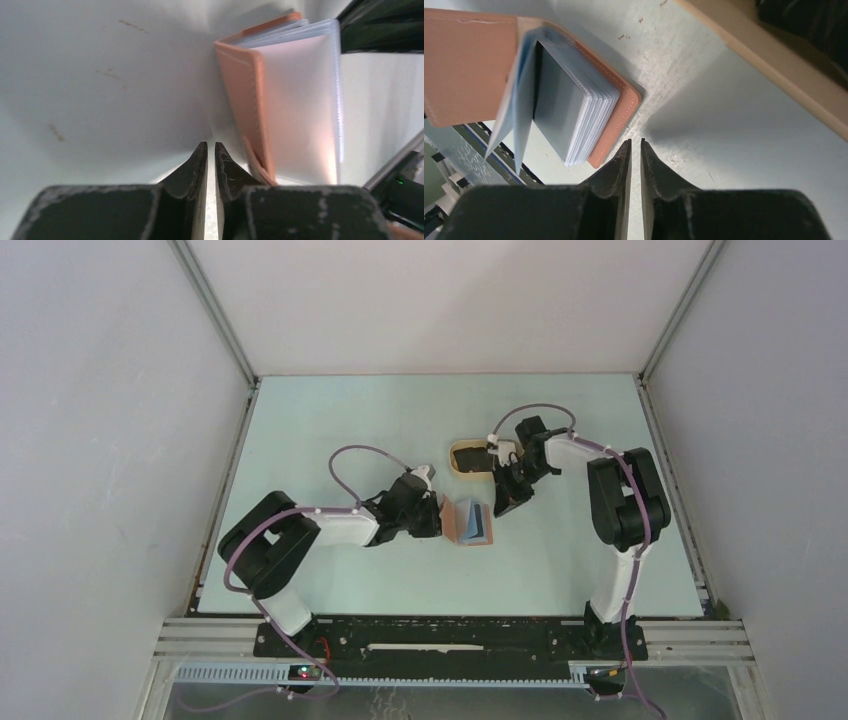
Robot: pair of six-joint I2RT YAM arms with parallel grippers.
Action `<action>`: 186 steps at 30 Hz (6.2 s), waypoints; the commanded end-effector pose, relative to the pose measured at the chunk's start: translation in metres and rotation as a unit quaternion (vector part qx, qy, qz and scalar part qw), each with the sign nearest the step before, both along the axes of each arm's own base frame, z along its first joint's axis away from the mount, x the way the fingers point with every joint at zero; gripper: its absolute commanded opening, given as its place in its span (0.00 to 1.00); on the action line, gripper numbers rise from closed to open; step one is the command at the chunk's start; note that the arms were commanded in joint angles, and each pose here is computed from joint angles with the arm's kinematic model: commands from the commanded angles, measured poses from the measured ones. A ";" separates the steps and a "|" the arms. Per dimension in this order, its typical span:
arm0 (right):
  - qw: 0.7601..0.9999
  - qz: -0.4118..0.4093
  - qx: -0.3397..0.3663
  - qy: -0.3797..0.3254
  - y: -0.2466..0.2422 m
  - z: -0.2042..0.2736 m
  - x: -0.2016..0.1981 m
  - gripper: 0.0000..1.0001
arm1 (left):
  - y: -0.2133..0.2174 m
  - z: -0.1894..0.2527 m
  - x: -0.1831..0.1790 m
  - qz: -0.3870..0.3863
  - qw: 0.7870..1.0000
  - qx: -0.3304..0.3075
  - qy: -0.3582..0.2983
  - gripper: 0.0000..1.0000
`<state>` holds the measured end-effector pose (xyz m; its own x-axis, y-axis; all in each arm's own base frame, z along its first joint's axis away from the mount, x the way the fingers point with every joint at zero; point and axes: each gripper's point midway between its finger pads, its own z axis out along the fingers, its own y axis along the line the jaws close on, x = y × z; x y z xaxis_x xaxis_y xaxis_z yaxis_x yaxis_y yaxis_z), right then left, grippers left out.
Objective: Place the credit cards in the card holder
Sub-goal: Close the card holder at the center of the board.
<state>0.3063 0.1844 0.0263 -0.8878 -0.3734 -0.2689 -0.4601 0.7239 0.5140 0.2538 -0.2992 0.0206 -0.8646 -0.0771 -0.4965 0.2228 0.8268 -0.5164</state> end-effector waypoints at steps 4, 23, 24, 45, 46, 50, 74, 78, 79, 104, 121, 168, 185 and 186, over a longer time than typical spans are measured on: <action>0.999 0.043 -0.026 0.016 0.013 -0.011 -0.009 0.20 | -0.046 0.022 0.006 -0.039 0.995 -0.093 0.007 0.22; 0.997 0.053 -0.011 0.049 0.021 -0.016 -0.019 0.20 | -0.052 0.011 0.007 0.002 0.979 -0.199 0.044 0.51; 0.997 0.053 -0.009 0.051 0.021 -0.016 -0.019 0.20 | -0.050 0.008 0.008 0.007 0.979 -0.198 0.048 0.51; 0.990 0.030 0.068 0.116 0.027 -0.005 -0.026 0.19 | -0.072 0.016 -0.006 0.012 0.948 -0.306 0.089 0.52; 0.990 0.028 0.075 0.118 0.028 -0.003 -0.025 0.19 | -0.072 0.017 -0.006 0.011 0.948 -0.307 0.088 0.51; 0.987 0.018 0.101 0.123 0.028 0.005 -0.022 0.19 | -0.073 0.020 -0.008 0.006 0.948 -0.308 0.087 0.40; 0.981 -0.014 0.158 -0.108 -0.039 0.131 0.014 0.29 | -0.011 0.122 -0.023 -0.103 0.968 -0.002 -0.228 0.09; 0.973 -0.020 0.174 -0.154 -0.046 0.155 0.014 0.29 | 0.013 0.152 -0.020 -0.128 0.923 0.164 -0.325 0.09; 0.971 -0.020 0.175 -0.161 -0.046 0.159 0.013 0.29 | 0.017 0.155 -0.018 -0.136 0.909 0.204 -0.336 0.09; 0.962 -0.062 0.196 -0.180 -0.075 0.172 0.020 0.29 | -0.077 0.044 -0.043 -0.274 0.750 0.533 -0.281 0.47; 0.955 -0.028 0.193 -0.225 -0.078 0.179 0.009 0.29 | -0.074 0.121 -0.067 -0.244 0.890 0.252 -0.290 0.91; 0.742 0.553 0.002 -0.380 0.027 0.013 -0.076 0.09 | -0.043 0.052 0.051 -0.102 0.986 -0.125 -0.037 0.33; 0.740 0.558 0.005 -0.376 0.029 0.012 -0.079 0.09 | -0.057 0.036 0.058 -0.112 0.985 -0.129 -0.004 0.31; 0.739 0.558 0.006 -0.377 0.029 0.012 -0.079 0.09 | -0.057 0.035 0.058 -0.112 0.985 -0.129 -0.001 0.31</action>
